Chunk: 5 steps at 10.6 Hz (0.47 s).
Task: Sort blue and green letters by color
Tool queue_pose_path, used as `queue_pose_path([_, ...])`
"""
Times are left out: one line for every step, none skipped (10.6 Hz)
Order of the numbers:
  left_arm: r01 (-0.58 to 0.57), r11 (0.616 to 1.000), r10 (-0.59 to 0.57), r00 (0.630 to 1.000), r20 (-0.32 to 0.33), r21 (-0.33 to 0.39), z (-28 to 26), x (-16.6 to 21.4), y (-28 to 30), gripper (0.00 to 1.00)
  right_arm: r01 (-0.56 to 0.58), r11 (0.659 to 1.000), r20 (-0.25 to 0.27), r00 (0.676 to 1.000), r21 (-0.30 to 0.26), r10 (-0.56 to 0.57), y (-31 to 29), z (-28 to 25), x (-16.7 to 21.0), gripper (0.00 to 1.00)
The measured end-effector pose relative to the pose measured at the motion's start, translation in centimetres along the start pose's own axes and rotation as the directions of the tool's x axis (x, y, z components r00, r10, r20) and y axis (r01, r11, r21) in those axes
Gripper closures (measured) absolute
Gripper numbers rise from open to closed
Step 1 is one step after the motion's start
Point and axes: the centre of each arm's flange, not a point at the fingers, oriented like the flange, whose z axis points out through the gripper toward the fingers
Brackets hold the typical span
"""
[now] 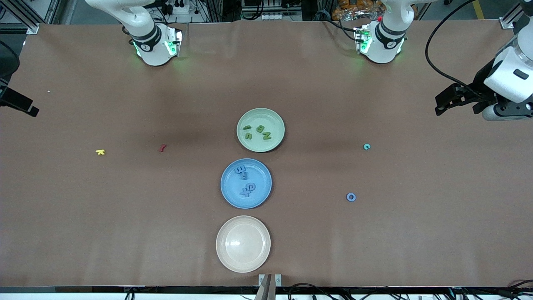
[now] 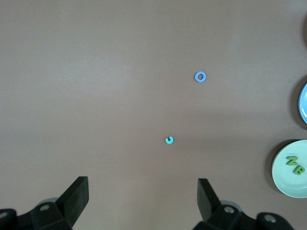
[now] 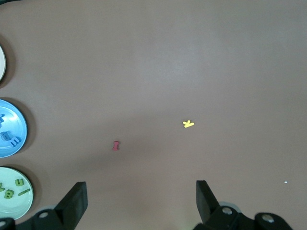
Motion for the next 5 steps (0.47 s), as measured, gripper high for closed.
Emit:
queue_pose_path([0.0,1.0,0.0,1.0,-0.001,0.0,-0.07,-0.02,-0.01,0.0,0.001,1.0,-0.007,1.0,0.001,-0.001,-0.05,-0.05,0.07,0.0])
queue_pose_path([0.0,1.0,0.0,1.0,-0.001,0.0,-0.06,-0.02,-0.01,0.0,0.001,1.0,-0.018,1.0,0.002,-0.001,-0.07,-0.08,0.22,0.0])
queue_pose_path([0.0,1.0,0.0,1.0,-0.001,0.0,-0.06,-0.01,-0.02,0.0,0.001,1.0,-0.027,1.0,0.003,-0.001,-0.09,-0.06,0.33,0.0])
queue_pose_path([0.001,1.0,-0.001,1.0,-0.001,0.0,-0.06,-0.01,-0.04,0.0,0.001,1.0,-0.03,1.0,0.003,-0.001,-0.09,-0.01,0.4,0.0])
queue_pose_path([0.001,1.0,-0.001,1.0,-0.001,0.0,-0.06,-0.01,-0.07,0.0,0.001,1.0,-0.037,0.999,0.004,-0.001,-0.1,0.01,0.49,0.0])
